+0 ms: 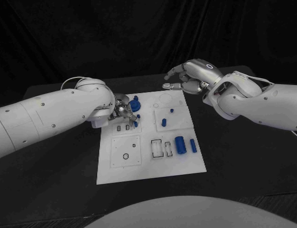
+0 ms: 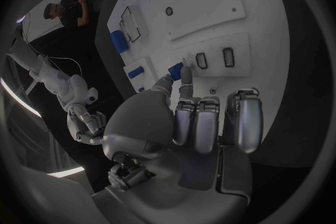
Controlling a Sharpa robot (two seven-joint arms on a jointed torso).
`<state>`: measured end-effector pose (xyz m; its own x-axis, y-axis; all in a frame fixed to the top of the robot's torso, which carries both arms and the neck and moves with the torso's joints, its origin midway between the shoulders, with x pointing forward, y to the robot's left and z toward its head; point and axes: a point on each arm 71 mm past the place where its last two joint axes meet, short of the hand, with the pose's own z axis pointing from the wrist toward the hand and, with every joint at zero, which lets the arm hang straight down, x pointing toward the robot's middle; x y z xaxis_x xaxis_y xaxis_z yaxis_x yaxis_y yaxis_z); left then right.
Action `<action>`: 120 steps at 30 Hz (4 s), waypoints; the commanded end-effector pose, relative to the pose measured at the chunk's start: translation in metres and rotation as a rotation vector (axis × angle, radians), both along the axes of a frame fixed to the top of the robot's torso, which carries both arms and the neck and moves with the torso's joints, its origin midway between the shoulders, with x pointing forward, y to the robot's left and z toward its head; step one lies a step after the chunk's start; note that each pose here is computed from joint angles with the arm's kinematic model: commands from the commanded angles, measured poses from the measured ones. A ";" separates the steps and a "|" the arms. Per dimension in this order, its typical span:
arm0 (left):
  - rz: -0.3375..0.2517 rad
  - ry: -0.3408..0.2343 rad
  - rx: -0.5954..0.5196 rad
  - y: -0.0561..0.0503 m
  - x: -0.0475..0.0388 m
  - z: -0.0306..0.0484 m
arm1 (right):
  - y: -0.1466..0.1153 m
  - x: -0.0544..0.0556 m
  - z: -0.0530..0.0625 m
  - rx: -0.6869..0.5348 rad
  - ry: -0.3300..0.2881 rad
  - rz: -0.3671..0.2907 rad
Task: Assemble the parts on the task board
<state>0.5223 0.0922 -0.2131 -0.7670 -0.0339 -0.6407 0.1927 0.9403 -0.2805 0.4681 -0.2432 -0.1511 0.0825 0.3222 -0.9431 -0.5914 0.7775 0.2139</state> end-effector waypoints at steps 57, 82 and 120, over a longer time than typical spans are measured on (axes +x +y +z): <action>-0.002 0.037 0.027 0.014 -0.0017 -0.0049 | -0.001 0.002 -0.004 -0.004 0.018 -0.021; 0.019 0.030 0.025 0.024 -0.0025 -0.0050 | -0.003 0.002 -0.005 -0.005 0.021 -0.027; 0.042 0.034 0.033 0.030 -0.0044 -0.0105 | -0.004 0.003 -0.006 -0.011 0.030 -0.035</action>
<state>0.5180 0.1236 -0.2238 -0.7869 -0.0480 -0.6152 0.1417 0.9563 -0.2558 0.4706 -0.2461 -0.1553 0.0687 0.3113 -0.9478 -0.5723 0.7905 0.2182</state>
